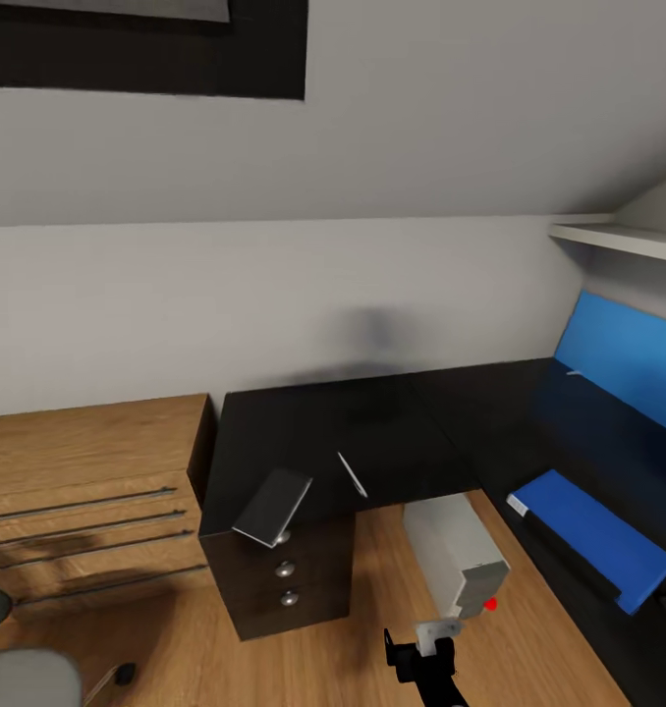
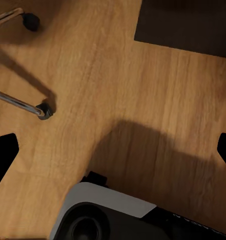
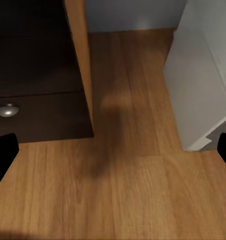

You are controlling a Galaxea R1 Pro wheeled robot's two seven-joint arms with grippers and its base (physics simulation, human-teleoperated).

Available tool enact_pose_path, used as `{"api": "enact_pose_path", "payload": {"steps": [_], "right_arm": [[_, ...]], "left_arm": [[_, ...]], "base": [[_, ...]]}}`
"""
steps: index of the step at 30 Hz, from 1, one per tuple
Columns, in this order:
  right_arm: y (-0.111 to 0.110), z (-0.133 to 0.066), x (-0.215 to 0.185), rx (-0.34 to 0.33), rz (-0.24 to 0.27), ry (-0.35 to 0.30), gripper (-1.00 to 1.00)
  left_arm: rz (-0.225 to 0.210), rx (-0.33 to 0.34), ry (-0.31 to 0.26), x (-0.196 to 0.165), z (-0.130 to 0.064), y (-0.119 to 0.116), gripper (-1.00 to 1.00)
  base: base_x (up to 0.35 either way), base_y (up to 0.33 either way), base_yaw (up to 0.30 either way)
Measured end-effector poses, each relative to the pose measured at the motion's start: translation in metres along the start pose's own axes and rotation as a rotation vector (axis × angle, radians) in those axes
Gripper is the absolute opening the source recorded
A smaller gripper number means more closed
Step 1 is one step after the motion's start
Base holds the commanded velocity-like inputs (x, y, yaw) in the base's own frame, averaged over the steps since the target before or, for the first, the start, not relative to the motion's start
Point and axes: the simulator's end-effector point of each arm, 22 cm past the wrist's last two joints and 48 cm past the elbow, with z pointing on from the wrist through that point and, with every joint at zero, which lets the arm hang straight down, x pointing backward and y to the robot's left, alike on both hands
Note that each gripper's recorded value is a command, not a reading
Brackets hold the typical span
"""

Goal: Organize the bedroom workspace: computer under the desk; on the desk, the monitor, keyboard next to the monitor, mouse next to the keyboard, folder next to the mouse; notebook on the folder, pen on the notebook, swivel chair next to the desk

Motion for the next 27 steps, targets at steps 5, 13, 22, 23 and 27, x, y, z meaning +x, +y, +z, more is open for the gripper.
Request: {"api": "enact_pose_path", "payload": {"steps": [5, 13, 22, 23, 27], "right_arm": [[-0.0010, 0.0000, -0.0005, 0.001, 0.000, -0.003, 1.00], [-0.0037, 0.0002, -0.0023, 0.004, -0.002, -0.011, 1.00], [-0.0051, 0.0002, -0.0028, 0.006, -0.003, -0.014, 1.00], [-0.0050, 0.0002, -0.0028, 0.006, -0.003, -0.014, 1.00], [-0.0037, 0.0009, -0.0027, 0.004, -0.002, -0.013, 1.00]], "left_arm": [[0.000, 0.001, 0.000, 0.0002, -0.0001, -0.0006, 1.00], [0.002, 0.002, 0.000, 0.0003, -0.0001, -0.0012, 1.00], [0.003, 0.002, 0.000, 0.0001, 0.0000, -0.0010, 1.00], [0.004, 0.003, 0.000, 0.0001, 0.0000, -0.0009, 1.00], [0.004, 0.002, 0.001, 0.0001, 0.0004, -0.0010, 1.00]], "base": [[0.000, 0.000, 0.283], [0.000, 0.000, 0.201], [0.000, 0.000, 0.016], [0.000, 0.000, 0.000], [-0.145, -0.067, 0.165]]}}
